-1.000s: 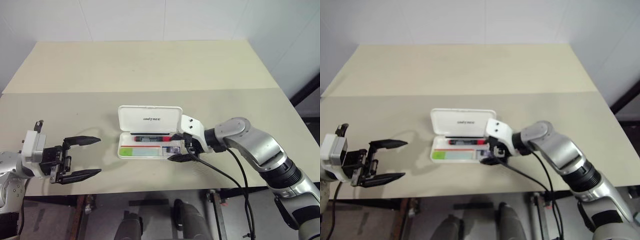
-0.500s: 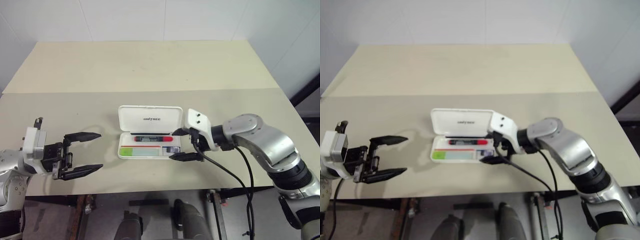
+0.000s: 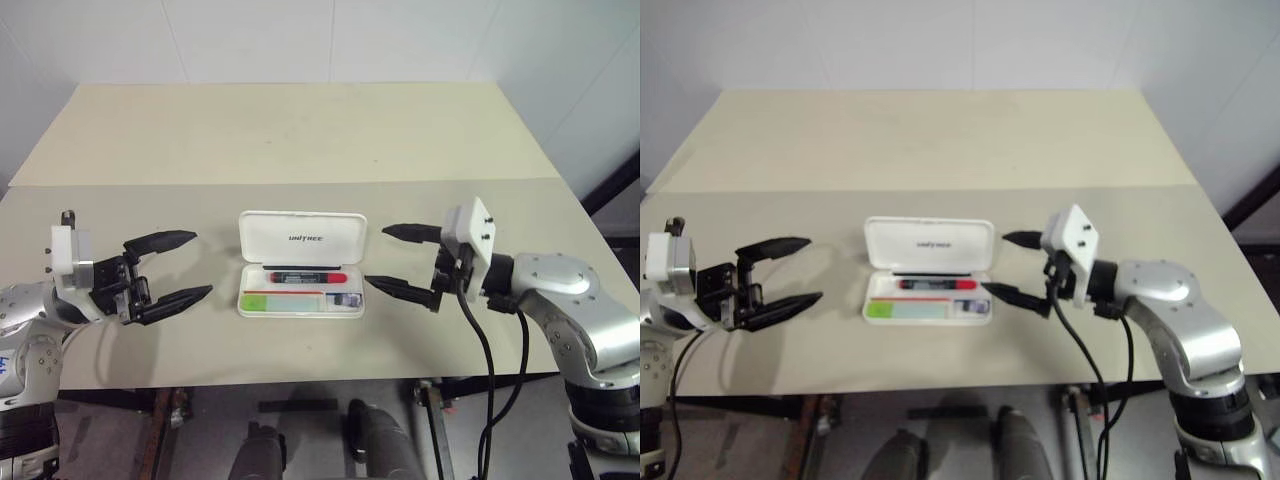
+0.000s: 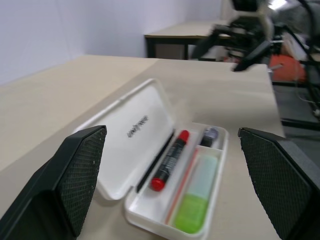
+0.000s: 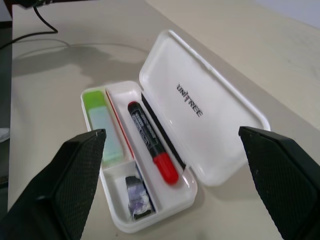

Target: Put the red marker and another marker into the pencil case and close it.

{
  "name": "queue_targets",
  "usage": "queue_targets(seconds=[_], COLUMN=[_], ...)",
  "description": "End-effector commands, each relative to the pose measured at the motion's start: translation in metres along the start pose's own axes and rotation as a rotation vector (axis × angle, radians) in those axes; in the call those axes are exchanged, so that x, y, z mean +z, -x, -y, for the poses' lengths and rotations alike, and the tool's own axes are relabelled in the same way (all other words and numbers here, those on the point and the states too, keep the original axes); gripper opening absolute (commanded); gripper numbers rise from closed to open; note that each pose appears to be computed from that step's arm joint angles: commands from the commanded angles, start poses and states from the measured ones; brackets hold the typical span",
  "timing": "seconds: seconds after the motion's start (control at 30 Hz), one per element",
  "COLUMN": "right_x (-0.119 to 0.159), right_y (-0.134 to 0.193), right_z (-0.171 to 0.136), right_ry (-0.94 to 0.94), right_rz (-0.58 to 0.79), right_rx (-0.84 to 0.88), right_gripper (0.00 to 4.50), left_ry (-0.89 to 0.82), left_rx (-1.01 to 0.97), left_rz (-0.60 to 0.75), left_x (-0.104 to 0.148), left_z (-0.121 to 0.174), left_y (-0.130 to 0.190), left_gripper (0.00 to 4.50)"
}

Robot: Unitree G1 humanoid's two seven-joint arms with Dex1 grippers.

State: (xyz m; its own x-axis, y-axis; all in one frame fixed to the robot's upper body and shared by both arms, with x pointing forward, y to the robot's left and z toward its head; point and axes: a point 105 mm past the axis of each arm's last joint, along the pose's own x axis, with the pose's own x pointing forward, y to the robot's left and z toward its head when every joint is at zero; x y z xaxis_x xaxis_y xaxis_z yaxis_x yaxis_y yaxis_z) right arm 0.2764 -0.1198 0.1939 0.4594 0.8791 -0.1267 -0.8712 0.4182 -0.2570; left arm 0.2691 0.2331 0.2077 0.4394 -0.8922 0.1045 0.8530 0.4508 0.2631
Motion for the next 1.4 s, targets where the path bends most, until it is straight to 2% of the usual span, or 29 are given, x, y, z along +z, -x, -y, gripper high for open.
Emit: queue_targets(seconds=[0.03,0.3,0.33,0.43,0.77,0.8,1.27,1.4], right_x=[-0.003,0.002,0.003,0.005,0.009,0.008,0.007,0.007], right_y=[0.011,0.017,0.016,0.015,0.013,0.012,0.028,0.033], right_z=[-0.006,-0.008,-0.008,-0.009,-0.007,-0.008,-0.02,-0.023], right_ry=[0.044,0.048,0.049,0.061,0.083,0.083,0.067,0.063], right_rz=[-0.034,0.013,0.018,0.037,0.057,0.056,0.028,0.024], right_rx=[0.025,0.012,0.009,0.005,-0.04,-0.042,-0.104,-0.123], right_gripper=[4.49,4.49,4.5,4.5,4.5,4.5,4.5,4.5], left_ry=[-0.027,-0.017,-0.003,0.045,0.09,0.091,0.181,0.191], left_rx=[0.028,0.057,0.067,0.08,0.142,0.147,0.075,0.059], left_rz=[-0.005,-0.023,-0.021,-0.045,-0.141,-0.159,-0.326,-0.307], left_x=[0.006,0.004,0.003,-0.004,-0.023,-0.027,-0.066,-0.066], left_z=[-0.015,-0.048,-0.053,-0.063,-0.101,-0.104,-0.099,-0.097], left_y=[0.003,0.002,0.001,-0.002,-0.016,-0.018,-0.07,-0.089], left_gripper=[4.5,4.5,4.31,3.62,0.21,0.05,0.05,0.05])
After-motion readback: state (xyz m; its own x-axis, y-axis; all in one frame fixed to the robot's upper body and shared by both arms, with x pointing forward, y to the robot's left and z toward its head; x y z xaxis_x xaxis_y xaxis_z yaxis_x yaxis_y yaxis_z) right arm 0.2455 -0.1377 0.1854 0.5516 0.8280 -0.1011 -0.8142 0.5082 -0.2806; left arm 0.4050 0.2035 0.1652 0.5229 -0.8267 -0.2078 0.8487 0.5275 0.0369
